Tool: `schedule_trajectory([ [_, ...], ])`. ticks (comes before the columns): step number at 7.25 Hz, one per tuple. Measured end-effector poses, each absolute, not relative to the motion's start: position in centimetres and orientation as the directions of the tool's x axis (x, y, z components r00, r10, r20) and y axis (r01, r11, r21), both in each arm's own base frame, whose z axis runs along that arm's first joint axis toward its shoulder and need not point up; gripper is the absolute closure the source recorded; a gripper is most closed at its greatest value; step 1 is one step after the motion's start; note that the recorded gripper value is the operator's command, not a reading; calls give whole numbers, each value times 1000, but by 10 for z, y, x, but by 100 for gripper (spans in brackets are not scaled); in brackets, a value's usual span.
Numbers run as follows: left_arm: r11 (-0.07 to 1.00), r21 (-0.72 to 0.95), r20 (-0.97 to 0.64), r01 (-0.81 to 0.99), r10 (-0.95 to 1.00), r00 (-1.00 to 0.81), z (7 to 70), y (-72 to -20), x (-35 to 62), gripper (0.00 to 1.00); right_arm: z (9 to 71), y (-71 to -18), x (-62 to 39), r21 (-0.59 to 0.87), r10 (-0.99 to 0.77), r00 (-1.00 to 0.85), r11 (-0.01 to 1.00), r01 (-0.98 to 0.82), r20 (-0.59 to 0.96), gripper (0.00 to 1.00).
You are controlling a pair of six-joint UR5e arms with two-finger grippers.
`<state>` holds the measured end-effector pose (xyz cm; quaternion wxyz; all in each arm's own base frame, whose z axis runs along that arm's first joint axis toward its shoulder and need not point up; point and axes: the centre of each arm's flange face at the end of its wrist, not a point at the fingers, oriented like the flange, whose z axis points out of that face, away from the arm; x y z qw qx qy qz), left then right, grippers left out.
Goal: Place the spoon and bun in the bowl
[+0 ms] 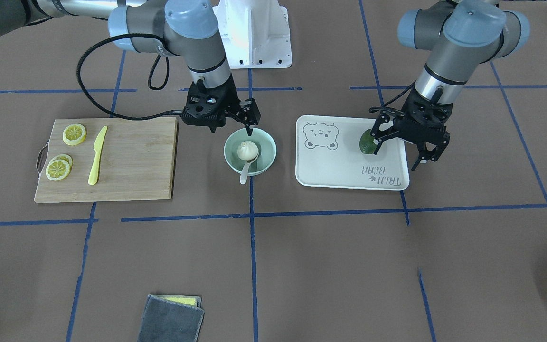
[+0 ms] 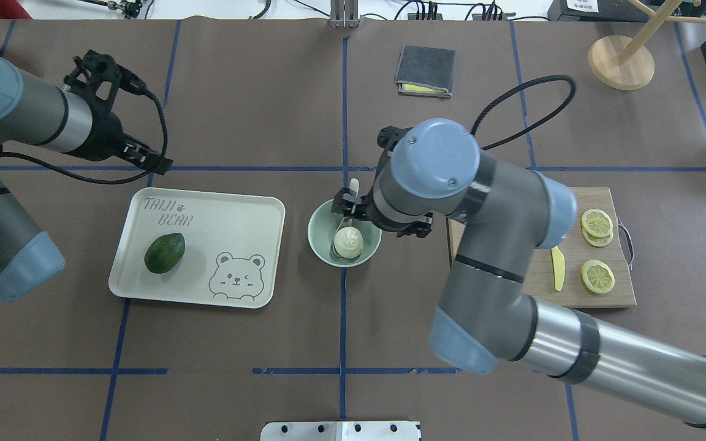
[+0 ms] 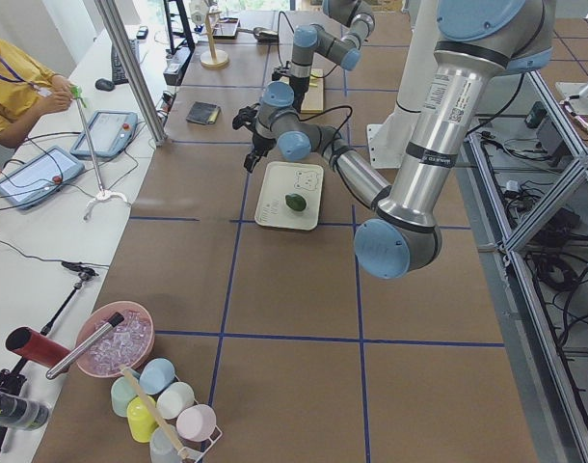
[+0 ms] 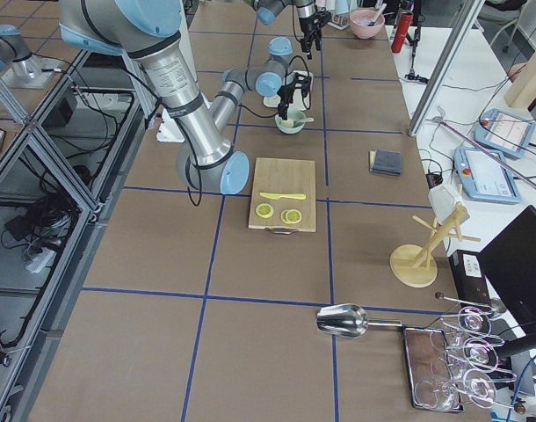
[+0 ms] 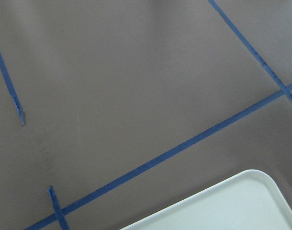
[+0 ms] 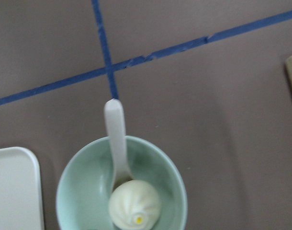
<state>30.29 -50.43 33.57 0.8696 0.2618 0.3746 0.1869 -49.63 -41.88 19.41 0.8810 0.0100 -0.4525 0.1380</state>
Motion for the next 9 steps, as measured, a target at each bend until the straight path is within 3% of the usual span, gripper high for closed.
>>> schedule_trajectory([
  [1,774,610,-502,-169,543,673,361,-515,272,8,223,-428,-445,-103,223,559,966,-237,799,0],
  [2,762,613,-459,-209,559,690,391,-528,224,0,257,-444,-384,-88,195,575,974,-209,794,0],
  [5,791,552,-468,-264,556,687,481,-551,34,0,384,-481,-213,48,2,661,997,-57,750,0],
  [9,918,353,-606,-179,370,704,591,-504,-86,0,532,-461,-53,131,-154,679,988,86,718,0],
])
